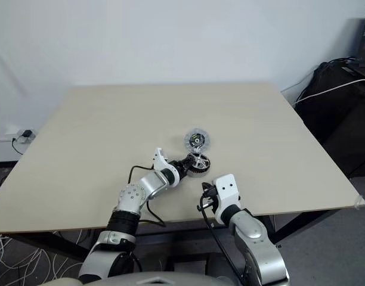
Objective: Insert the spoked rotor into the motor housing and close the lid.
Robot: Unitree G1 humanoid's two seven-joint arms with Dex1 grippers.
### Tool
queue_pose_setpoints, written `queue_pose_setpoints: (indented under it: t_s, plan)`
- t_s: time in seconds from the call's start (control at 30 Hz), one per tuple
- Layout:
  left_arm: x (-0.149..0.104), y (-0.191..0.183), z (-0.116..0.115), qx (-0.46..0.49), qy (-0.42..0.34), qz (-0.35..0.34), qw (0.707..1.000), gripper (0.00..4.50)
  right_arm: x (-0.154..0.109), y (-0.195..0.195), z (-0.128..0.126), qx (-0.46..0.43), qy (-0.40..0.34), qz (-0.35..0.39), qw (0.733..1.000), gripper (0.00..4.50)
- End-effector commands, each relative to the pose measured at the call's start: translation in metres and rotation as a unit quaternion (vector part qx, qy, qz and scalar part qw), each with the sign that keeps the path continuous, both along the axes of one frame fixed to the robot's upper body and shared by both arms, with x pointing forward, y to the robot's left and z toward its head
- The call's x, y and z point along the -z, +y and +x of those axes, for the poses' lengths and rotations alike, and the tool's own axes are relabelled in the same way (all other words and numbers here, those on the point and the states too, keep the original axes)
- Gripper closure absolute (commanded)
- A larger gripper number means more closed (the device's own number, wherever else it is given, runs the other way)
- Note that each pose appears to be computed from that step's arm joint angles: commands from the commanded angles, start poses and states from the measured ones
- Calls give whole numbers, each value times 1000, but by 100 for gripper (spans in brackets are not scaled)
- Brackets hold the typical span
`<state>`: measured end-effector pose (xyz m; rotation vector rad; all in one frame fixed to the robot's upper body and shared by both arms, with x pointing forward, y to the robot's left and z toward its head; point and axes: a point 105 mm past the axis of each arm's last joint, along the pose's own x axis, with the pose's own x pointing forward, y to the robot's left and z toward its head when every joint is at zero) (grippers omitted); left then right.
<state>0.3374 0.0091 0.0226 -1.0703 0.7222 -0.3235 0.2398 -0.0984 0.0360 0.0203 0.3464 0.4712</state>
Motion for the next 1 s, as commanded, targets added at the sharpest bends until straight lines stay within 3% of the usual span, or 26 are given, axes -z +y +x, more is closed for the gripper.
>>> queue_pose_setpoints:
  t_s: [0.03,0.43,0.53,0.63,0.7,0.8,0.87,0.9,0.97,1.0]
  plan:
    - [-27,-37,-22,-16,-9,-120,993,208,-17,2,4,-2,-33,9,999,450]
    - [-39,-18,-19,-49,-33,-117,991,208,-17,5,7,-10,-34,10,999,450]
    - [-48,-9,-16,-56,-78,-104,990,208,-18,4,6,-8,-35,10,999,450]
    - [-68,12,-13,-61,-204,-41,976,208,-17,4,7,-5,-34,11,999,450]
    - [-72,28,-14,-60,-273,24,960,246,-15,3,8,-4,-33,11,999,450]
    - [-70,50,-22,-43,-365,137,920,337,-14,4,12,-4,-32,11,999,450]
    - [-63,61,-32,-4,-430,235,872,402,-14,4,17,-7,-35,10,999,450]
    - [-56,62,-40,41,-467,294,833,432,-13,5,20,-8,-36,9,999,450]
    - [-37,64,-57,123,-507,369,769,447,-13,7,26,-10,-39,8,999,450]
    - [-30,66,-63,144,-512,382,756,447,-13,8,30,-11,-40,3,999,450]
